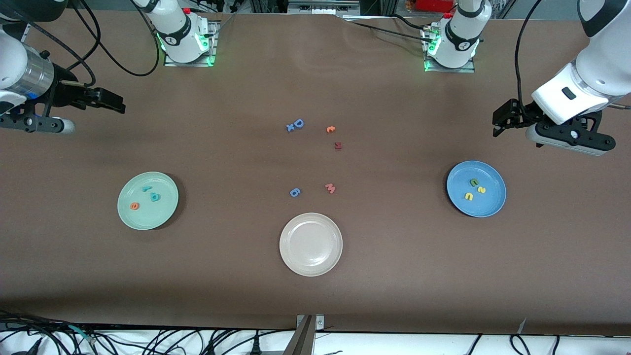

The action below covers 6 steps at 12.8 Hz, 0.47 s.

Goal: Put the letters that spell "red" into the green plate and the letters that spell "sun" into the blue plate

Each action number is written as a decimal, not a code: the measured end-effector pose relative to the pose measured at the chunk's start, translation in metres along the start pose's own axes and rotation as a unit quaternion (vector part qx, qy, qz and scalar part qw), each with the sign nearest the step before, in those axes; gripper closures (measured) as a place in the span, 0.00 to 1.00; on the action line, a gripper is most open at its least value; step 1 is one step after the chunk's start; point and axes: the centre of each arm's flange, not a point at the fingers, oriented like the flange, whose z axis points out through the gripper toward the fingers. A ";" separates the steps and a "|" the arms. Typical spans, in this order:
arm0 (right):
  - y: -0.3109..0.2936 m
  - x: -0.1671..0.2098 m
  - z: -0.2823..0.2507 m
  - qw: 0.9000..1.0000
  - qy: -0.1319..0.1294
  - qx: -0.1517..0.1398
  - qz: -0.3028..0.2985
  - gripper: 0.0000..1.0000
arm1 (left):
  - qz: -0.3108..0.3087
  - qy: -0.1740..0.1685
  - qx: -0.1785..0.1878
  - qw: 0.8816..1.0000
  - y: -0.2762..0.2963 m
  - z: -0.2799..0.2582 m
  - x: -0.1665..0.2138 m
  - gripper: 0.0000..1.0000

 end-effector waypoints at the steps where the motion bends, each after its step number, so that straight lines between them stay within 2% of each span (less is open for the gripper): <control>1: 0.004 0.000 -0.001 1.000 -0.001 0.001 0.002 0.00 | 0.000 0.000 0.000 1.000 0.000 0.000 0.000 0.00; 6: 0.012 0.003 -0.003 1.000 0.009 0.004 -0.005 0.00 | 0.000 0.001 0.000 1.000 0.000 0.000 0.000 0.00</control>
